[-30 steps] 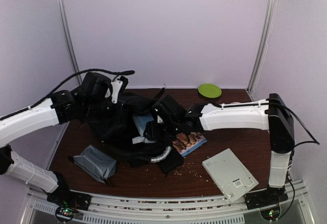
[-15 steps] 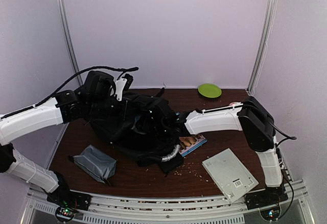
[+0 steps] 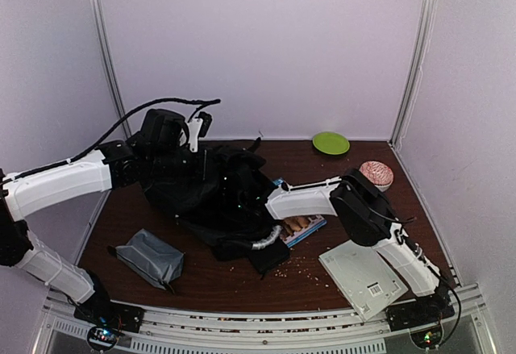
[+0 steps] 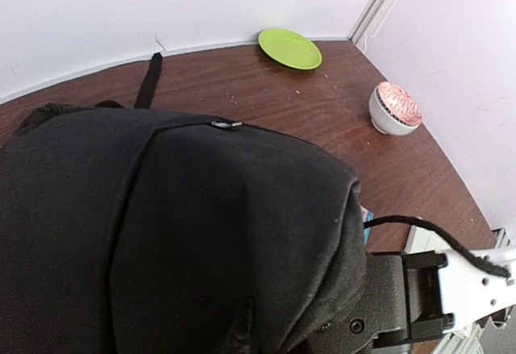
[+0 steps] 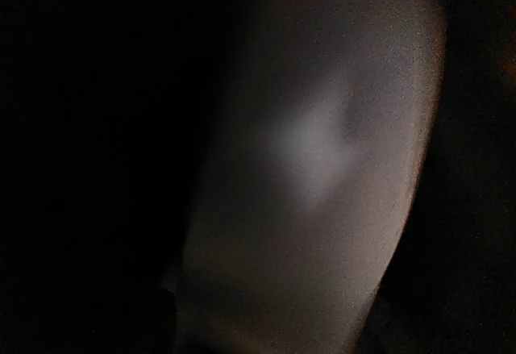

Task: Pack the student bag
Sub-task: Place the stationery in the student bag, then pick up the stationery from the center of the board.

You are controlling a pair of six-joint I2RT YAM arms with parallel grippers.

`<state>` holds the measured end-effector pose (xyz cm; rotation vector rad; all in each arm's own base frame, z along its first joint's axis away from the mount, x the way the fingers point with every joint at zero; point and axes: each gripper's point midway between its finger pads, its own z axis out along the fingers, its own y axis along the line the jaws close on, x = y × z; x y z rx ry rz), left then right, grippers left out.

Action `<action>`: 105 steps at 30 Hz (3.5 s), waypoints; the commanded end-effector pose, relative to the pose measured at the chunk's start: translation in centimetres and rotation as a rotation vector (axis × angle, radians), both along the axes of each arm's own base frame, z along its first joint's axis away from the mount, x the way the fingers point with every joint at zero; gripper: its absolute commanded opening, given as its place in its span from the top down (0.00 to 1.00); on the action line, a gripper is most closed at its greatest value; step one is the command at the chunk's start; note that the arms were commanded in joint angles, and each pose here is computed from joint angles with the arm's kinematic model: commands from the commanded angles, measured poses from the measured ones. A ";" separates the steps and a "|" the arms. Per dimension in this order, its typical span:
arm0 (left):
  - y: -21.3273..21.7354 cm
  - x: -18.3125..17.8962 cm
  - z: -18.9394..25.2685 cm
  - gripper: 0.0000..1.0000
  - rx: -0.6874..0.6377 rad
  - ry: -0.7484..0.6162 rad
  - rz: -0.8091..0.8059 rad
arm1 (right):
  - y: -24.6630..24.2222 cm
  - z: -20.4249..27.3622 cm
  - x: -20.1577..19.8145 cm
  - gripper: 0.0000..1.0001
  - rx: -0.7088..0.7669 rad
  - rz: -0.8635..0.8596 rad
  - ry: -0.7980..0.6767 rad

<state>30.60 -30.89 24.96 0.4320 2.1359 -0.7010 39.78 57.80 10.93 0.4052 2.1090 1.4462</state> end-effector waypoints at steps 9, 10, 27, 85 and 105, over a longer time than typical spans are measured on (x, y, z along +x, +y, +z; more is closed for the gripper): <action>-2.6 -0.6 6.5 1.00 -0.169 -0.122 -0.071 | 1.1 10.9 -3.3 0.00 0.155 0.206 -0.146; -2.1 -0.3 6.5 1.00 -0.169 -0.120 -0.047 | 0.5 10.7 -3.6 0.00 0.144 0.204 -0.146; 3.5 3.6 5.0 1.00 -0.230 -0.027 0.196 | -5.1 9.8 -7.9 0.01 -0.086 0.309 -0.162; 14.5 2.7 -0.8 1.00 -0.092 0.024 0.476 | -21.5 -5.7 -17.0 0.54 -0.642 0.375 -0.006; 14.1 2.4 -2.1 1.00 -0.099 0.048 0.458 | -21.2 -1.5 -19.2 1.00 -0.557 0.372 -0.041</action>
